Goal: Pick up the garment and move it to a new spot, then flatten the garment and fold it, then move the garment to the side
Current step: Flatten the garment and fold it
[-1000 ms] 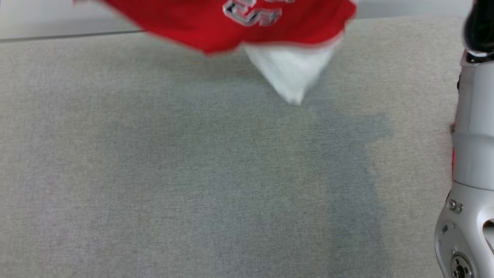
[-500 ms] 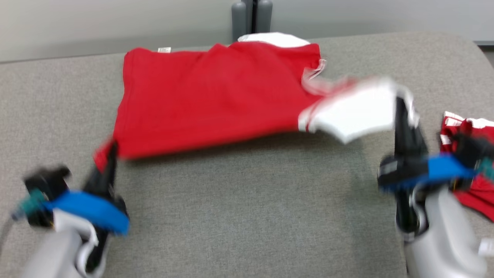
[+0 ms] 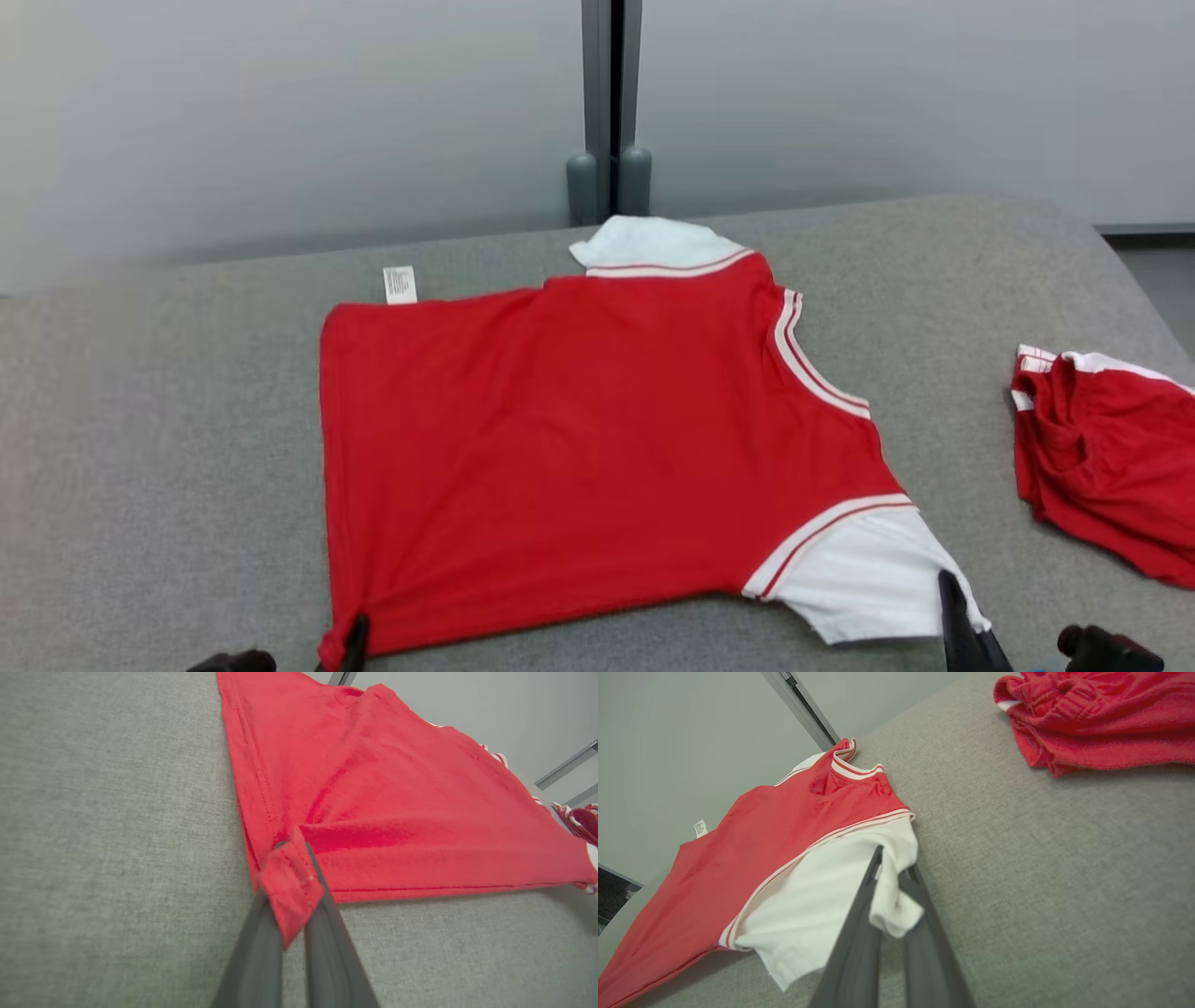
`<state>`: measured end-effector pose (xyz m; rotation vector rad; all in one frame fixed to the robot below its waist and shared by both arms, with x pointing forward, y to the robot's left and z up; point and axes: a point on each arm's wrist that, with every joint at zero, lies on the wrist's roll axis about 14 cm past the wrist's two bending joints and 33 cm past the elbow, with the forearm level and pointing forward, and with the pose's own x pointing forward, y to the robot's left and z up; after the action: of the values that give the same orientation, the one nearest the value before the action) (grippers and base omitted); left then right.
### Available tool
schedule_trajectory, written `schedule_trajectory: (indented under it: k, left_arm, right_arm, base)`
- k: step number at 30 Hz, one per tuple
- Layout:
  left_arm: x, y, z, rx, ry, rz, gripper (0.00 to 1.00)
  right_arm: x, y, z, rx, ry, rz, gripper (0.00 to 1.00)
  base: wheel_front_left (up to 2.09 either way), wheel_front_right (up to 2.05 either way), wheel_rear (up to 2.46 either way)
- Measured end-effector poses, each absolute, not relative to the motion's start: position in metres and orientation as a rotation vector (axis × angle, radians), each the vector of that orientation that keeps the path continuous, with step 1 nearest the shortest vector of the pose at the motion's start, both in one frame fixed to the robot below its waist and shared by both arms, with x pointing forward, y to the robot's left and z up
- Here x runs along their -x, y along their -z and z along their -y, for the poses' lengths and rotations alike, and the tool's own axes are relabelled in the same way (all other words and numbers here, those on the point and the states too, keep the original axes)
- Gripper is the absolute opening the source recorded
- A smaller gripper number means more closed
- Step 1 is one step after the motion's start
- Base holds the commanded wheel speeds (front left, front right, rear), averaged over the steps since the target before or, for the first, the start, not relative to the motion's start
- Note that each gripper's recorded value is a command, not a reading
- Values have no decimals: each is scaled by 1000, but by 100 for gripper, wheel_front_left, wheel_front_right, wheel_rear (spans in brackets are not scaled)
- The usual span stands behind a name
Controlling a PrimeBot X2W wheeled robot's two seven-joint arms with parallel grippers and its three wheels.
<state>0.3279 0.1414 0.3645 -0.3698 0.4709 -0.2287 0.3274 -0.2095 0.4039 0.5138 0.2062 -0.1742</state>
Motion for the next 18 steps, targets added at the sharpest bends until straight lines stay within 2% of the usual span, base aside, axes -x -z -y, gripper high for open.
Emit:
schedule_trajectory:
  k: [10,15,18]
  left_arm:
    - [-293,-368,-138,406,206,-450,0]
    - [-295,-376,-133,394,230,-420,0]
    - [-313,-394,-127,396,261,-359,0]
  right_arm:
    - [-284,-394,210,-534,196,-233,0]
    - [-297,-407,210,-532,179,-187,0]
    - [-316,-422,208,-548,160,-140,0]
  base:
    - [0,0,0]
    - [0,0,0]
    - [0,0,0]
